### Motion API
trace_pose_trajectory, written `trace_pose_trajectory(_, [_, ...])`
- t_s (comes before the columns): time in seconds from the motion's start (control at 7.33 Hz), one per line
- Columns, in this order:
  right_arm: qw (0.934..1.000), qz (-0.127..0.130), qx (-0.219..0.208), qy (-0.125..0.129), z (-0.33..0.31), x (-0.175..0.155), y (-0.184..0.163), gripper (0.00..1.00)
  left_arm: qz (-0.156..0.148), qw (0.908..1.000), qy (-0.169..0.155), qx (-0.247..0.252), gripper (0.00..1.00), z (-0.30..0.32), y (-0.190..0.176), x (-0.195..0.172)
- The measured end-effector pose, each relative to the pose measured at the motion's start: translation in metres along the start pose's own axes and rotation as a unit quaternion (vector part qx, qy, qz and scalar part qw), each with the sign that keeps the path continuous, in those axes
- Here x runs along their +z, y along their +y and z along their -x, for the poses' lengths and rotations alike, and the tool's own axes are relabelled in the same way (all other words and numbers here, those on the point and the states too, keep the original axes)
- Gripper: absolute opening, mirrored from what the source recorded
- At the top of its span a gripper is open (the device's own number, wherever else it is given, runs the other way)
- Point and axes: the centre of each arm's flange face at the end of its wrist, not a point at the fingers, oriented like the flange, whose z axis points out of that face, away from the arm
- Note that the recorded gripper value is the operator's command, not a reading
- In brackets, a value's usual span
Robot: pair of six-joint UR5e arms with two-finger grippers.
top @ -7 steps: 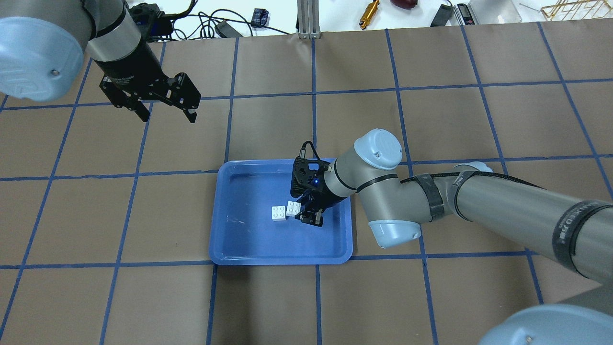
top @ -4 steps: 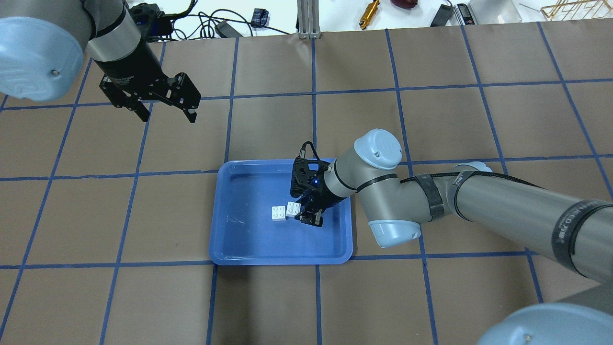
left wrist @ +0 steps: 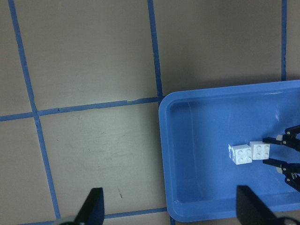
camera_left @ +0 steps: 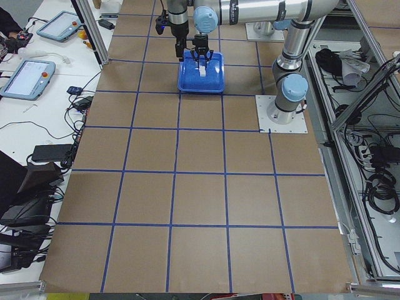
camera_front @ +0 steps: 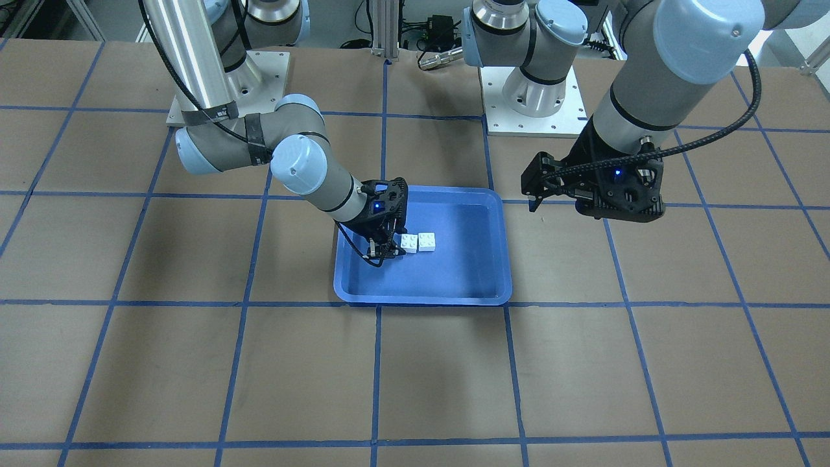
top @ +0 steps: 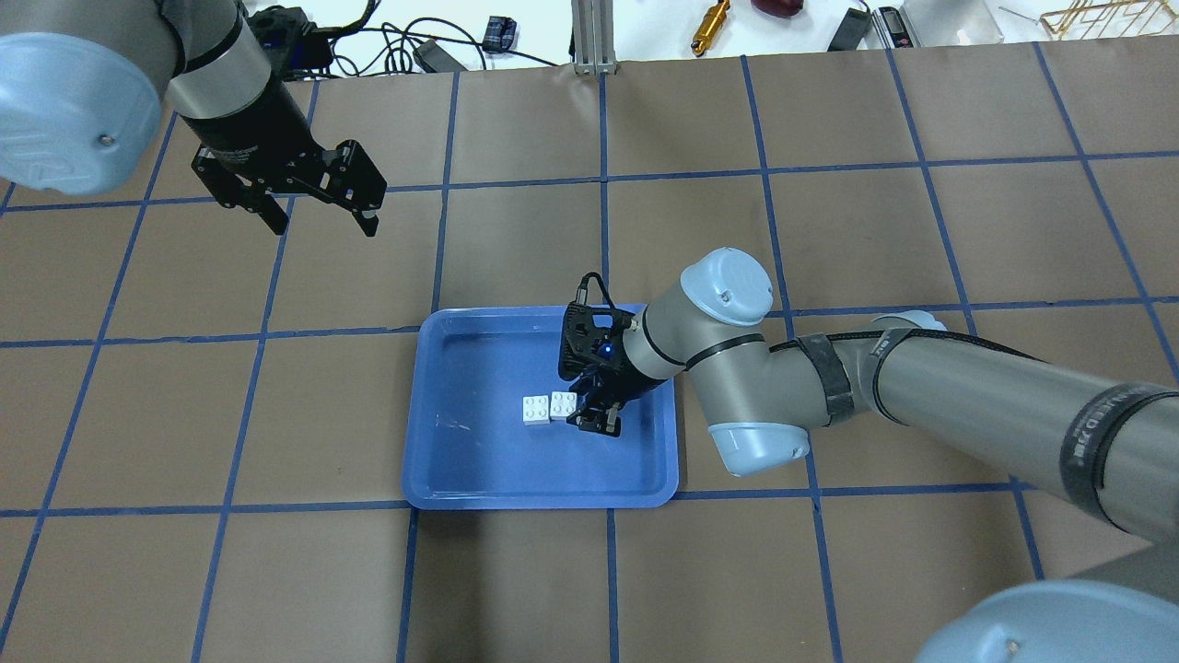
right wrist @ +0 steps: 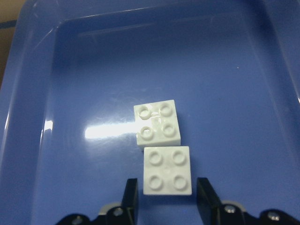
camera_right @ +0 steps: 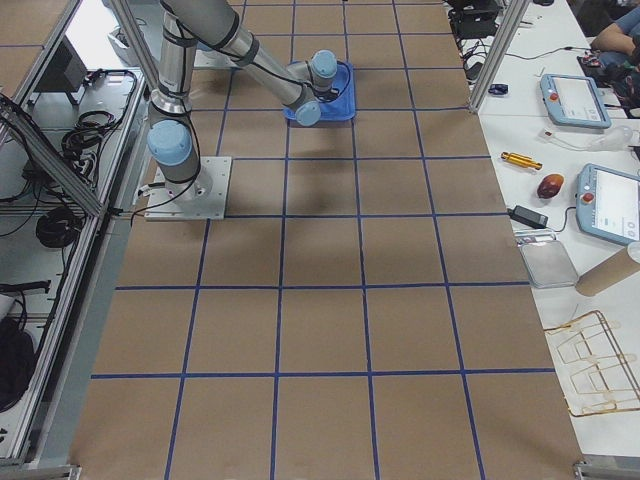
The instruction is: Assemble white blocks and place on blue tray
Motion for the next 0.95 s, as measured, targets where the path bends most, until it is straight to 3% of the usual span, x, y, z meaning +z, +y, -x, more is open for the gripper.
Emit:
trace_pose_trajectory(0.14, [1.0000,0.000,0.000,0.000,0.000,-0.001,0.000,1.00,0.003,1.0000,0.000,-0.004,1.00,-0.001,0.001,0.004])
trace_pose_trajectory(0.41, [0.9999,-0.001,0.000,0.010,-0.002,-0.010,-0.005,1.00,0.020,0.9997,0.001,-0.013,1.00,-0.002,0.003,0.022])
trace_pose_trajectory(0.68, [0.9991,-0.010,0.007,0.041,-0.011,-0.044,-0.018,1.00,0.033,0.9994,0.003,-0.010,1.00,-0.008,0.009,0.054])
trace_pose_trajectory(0.95, [0.9938,0.002,0.074,0.084,-0.030,-0.091,-0.013,1.00,0.034,0.9994,0.000,0.007,1.00,-0.029,0.020,0.092])
